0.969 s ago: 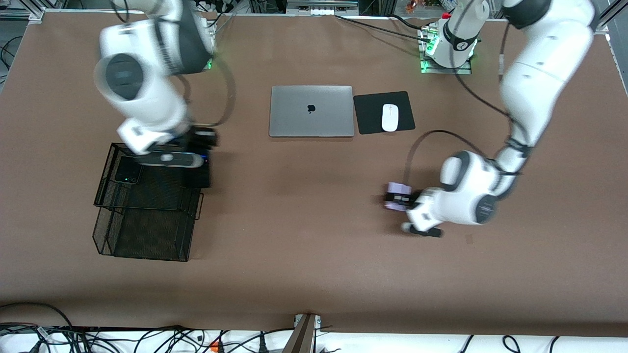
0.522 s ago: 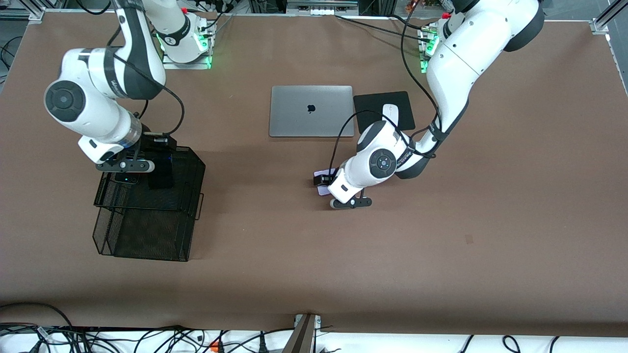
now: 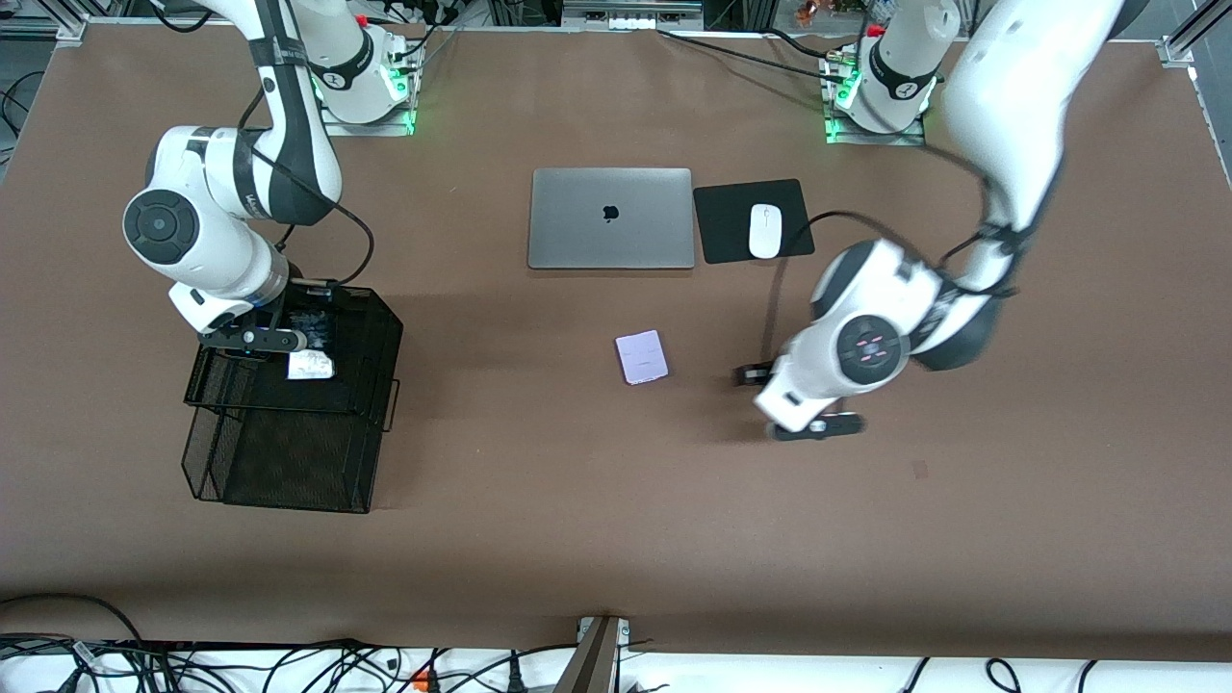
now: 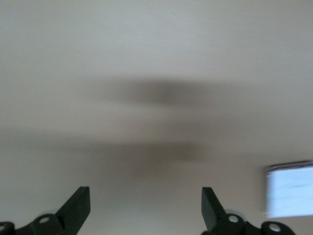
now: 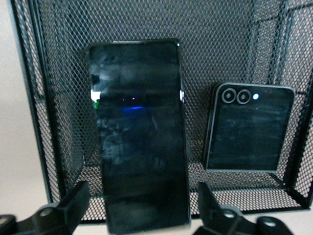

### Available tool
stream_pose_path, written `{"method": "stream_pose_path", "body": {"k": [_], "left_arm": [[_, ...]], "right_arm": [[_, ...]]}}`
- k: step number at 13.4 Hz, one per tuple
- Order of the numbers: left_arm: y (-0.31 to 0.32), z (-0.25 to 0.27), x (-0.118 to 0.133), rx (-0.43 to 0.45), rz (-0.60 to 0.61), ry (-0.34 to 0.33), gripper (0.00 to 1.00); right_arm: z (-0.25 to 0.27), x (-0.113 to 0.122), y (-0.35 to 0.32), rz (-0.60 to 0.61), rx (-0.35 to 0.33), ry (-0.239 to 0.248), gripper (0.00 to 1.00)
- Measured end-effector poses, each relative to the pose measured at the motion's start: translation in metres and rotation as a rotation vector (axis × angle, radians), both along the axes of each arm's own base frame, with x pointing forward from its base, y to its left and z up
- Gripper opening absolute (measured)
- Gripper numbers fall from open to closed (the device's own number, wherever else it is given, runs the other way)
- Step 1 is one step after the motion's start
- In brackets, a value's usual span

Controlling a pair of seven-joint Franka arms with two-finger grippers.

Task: Place phones with both arms
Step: 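Release the white phone mid-table with the left gripper and withdraw it, then lower the right gripper onto the white phone and grasp it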

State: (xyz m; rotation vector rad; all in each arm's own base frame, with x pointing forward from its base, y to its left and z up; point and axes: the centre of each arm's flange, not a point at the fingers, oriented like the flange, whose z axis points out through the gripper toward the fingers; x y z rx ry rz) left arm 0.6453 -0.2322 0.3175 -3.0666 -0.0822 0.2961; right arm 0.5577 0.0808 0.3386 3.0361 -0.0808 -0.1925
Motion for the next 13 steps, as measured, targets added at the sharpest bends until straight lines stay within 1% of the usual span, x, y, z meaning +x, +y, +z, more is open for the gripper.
{"method": "stream_pose_path", "body": {"k": [2,5,6,7,9,10,13], "left_arm": [[0.04,0.05,0.004,0.043,-0.106,-0.018,1.0],[0.124,0.121,0.01,0.035,-0.245,-0.017,1.0],[0.148,0.142,0.009,0.014,-0.256,-0.025,1.0],[0.165,0.162,0.006,-0.015,-0.24,-0.039,1.0],[0.192,0.201,-0.009,-0.069,-0.164,-0.074,1.0],[0.205,0.219,-0.02,-0.075,-0.131,-0.097,1.0],[0.222,0.276,-0.064,-0.041,-0.091,-0.195,1.0]], "right_arm": [[0.02,0.011,0.008,0.011,0.007,-0.028,1.0],[0.078,0.027,0.035,0.044,0.028,-0.024,1.0],[0.098,0.03,0.05,0.052,0.036,-0.031,1.0],[0.116,0.031,0.071,0.058,0.045,-0.045,1.0],[0.134,0.024,0.129,0.039,0.06,-0.077,1.0],[0.136,0.015,0.164,0.019,0.065,-0.084,1.0],[0.121,-0.02,0.271,0.004,0.077,-0.09,1.0]]}}
